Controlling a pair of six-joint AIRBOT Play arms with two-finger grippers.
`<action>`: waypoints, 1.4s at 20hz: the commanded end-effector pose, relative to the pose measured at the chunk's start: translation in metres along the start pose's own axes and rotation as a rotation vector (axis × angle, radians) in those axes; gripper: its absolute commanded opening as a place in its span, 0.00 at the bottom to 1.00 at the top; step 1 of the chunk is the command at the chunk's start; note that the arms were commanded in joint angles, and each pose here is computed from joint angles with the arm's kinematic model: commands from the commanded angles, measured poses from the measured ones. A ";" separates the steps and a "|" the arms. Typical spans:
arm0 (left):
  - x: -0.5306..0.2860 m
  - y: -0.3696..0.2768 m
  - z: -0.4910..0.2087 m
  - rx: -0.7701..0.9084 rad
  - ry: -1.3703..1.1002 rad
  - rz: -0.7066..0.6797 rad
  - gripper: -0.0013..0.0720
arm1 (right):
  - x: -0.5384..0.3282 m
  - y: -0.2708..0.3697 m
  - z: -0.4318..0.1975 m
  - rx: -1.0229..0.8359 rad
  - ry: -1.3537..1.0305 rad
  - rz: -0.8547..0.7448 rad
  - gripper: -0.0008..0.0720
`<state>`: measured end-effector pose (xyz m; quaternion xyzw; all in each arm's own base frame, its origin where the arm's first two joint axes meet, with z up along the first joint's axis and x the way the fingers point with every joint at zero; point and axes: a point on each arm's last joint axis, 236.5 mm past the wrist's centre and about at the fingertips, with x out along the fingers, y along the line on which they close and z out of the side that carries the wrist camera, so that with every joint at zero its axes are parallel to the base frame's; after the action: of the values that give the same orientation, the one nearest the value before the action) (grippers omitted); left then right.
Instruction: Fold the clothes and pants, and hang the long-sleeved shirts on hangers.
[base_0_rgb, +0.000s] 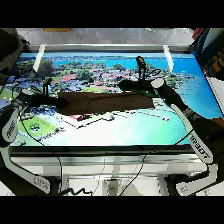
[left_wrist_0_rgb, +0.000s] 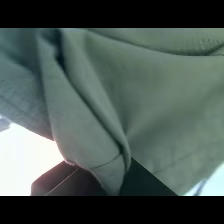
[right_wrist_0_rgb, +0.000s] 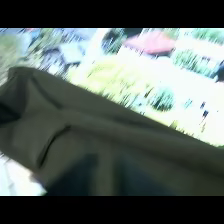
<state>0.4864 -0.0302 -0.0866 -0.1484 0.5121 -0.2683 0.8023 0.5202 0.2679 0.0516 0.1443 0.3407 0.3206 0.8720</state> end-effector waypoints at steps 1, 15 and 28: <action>-0.025 -0.034 0.022 0.056 -0.046 -0.005 0.03 | 0.009 0.001 0.026 -0.069 -0.132 -0.093 0.03; -0.209 -0.224 0.054 0.212 -0.316 -0.094 0.03 | 0.115 0.127 -0.134 0.163 0.206 0.097 0.03; -0.072 -0.268 0.065 0.195 -0.210 -0.189 0.03 | 0.084 0.094 -0.099 0.005 0.274 0.058 0.03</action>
<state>0.4312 -0.1639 0.1547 -0.1484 0.3833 -0.3664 0.8348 0.4383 0.4473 -0.0175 0.1425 0.4276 0.3825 0.8066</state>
